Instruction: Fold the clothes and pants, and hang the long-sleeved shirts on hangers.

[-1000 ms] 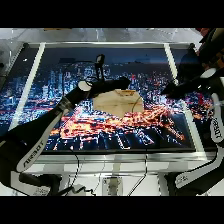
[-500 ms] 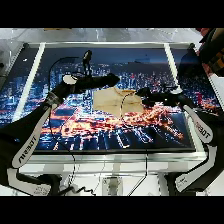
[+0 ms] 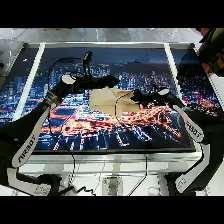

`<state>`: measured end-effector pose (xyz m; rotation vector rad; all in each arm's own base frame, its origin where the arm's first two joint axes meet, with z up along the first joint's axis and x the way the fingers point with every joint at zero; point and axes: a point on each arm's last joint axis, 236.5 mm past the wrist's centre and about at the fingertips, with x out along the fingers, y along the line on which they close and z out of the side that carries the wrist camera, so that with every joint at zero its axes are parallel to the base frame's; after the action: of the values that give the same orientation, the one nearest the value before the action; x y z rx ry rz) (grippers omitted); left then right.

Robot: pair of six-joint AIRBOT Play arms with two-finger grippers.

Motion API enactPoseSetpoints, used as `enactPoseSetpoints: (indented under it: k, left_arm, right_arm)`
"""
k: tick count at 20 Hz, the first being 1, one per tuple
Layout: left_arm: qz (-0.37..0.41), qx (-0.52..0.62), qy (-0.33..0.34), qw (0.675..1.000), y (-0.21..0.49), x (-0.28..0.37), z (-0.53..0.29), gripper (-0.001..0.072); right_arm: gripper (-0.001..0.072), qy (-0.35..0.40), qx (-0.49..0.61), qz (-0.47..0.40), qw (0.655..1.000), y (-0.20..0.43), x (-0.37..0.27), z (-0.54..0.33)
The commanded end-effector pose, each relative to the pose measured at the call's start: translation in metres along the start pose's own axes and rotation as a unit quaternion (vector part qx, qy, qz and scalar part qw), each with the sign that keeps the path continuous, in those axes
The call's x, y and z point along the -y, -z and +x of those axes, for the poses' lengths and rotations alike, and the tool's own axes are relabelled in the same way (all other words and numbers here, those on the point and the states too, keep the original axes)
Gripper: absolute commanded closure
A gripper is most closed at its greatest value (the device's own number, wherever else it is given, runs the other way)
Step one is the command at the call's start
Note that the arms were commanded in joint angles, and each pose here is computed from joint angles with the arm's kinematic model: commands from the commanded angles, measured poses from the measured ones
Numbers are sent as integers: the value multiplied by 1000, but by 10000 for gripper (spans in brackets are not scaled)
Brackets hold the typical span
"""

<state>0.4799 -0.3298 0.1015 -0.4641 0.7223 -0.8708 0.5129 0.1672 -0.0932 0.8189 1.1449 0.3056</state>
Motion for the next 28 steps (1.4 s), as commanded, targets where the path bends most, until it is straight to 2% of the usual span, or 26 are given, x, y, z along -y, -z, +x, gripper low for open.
enactPoseSetpoints:
  k: [1,5,9,12,15,17,20,21,22,23,24,26,27,28]
  left_arm:
    - [7,-7,9,1000,-3,-2,-14,9]
    - [108,3,31,994,-23,21,-52,8]
    - [209,40,23,977,-51,61,-100,14]
    - [305,26,-58,950,-57,58,-140,16]
    - [346,26,-132,929,-67,55,-181,16]
    - [365,39,-149,918,-74,64,-199,16]
    - [372,51,-150,915,-78,75,-210,16]
    - [372,52,-149,914,-78,75,-210,15]
    - [373,52,-150,914,-78,75,-210,16]
    - [373,52,-150,914,-78,75,-210,16]
    - [373,52,-150,914,-78,75,-210,16]
    - [373,52,-150,914,-78,75,-210,15]
    - [373,52,-150,914,-78,75,-210,16]
    - [373,52,-150,914,-78,75,-210,15]
  right_arm:
    - [706,89,4,-113,990,-32,20,-42]
    - [706,211,77,-115,968,-92,63,-155]
    - [705,349,132,-14,928,-102,141,-301]
    - [705,409,171,102,891,-77,190,-402]
    - [705,459,191,204,843,-27,230,-494]
    - [705,471,214,298,802,12,247,-538]
    - [703,462,226,390,764,55,255,-568]
    - [629,459,218,410,758,67,257,-571]
    - [411,458,205,425,753,77,258,-571]
    - [140,457,196,433,752,84,258,-571]
    - [27,459,189,431,754,87,258,-571]
    - [33,457,188,420,761,83,256,-569]
    - [62,458,192,413,764,78,255,-567]
    - [183,458,199,399,769,69,254,-565]
